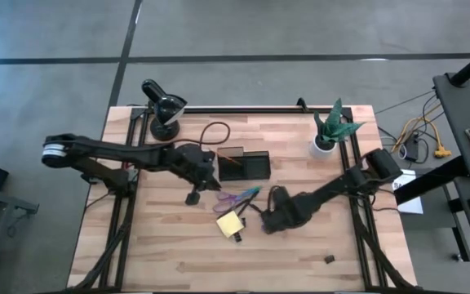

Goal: Pick and place office supplies into organizer
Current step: Put the orange pencil into the black desk organizer

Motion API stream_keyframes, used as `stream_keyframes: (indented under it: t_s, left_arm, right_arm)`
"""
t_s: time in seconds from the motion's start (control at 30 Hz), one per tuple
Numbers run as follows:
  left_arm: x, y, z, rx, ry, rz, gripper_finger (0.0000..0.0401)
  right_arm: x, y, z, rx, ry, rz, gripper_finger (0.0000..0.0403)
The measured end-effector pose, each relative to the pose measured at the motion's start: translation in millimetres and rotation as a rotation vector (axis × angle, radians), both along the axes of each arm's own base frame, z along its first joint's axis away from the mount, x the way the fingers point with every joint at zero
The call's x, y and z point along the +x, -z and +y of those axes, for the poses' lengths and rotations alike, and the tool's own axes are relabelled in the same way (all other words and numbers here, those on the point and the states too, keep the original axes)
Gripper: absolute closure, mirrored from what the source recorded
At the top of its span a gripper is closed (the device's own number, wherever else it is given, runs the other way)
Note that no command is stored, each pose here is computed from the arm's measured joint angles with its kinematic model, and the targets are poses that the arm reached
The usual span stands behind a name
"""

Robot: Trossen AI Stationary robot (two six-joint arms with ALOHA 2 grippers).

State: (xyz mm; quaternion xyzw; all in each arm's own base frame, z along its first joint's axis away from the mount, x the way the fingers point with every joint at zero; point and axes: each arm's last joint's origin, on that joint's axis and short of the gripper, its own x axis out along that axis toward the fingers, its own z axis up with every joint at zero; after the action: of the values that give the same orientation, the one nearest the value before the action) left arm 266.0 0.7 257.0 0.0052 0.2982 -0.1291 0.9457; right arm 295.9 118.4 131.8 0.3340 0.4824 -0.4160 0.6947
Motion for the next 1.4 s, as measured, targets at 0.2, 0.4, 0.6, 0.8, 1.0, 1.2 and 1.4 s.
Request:
stream_keyframes:
  t_s: [0.2,0.4,0.6,0.8,1.0,1.2,1.4]
  left_arm:
    - [-3.7,-3.1,1.0,0.022,-0.032,-0.020,0.0379]
    - [0.3,4.0,0.9,0.003,-0.045,0.015,0.0379]
    - [22.7,29.4,-4.8,-0.098,0.067,0.052,0.0379]
    - [49.6,51.7,-9.6,-0.111,0.091,0.087,0.0379]
    - [66.8,59.5,-9.6,-0.184,0.033,0.145,0.0379]
    - [72.4,57.1,-10.9,-0.369,-0.048,0.210,0.0379]
    - [70.6,54.9,-12.0,-0.420,-0.039,0.223,0.0379]
  right_arm:
    - [30.2,-12.1,11.4,0.085,-0.188,-0.250,0.0394]
    - [-4.3,-36.9,18.8,-0.145,0.093,-0.116,0.0394]
    - [-24.9,-40.9,50.8,-0.089,-0.088,0.001,0.0394]
    - [-40.8,-36.2,71.8,-0.049,-0.088,-0.017,0.0394]
    - [-58.2,-17.7,73.6,0.103,0.368,-0.023,0.0394]
    - [-53.0,-20.3,67.7,0.199,0.446,-0.089,0.0394]
    - [-52.7,-32.1,46.1,0.194,0.470,-0.097,0.0394]
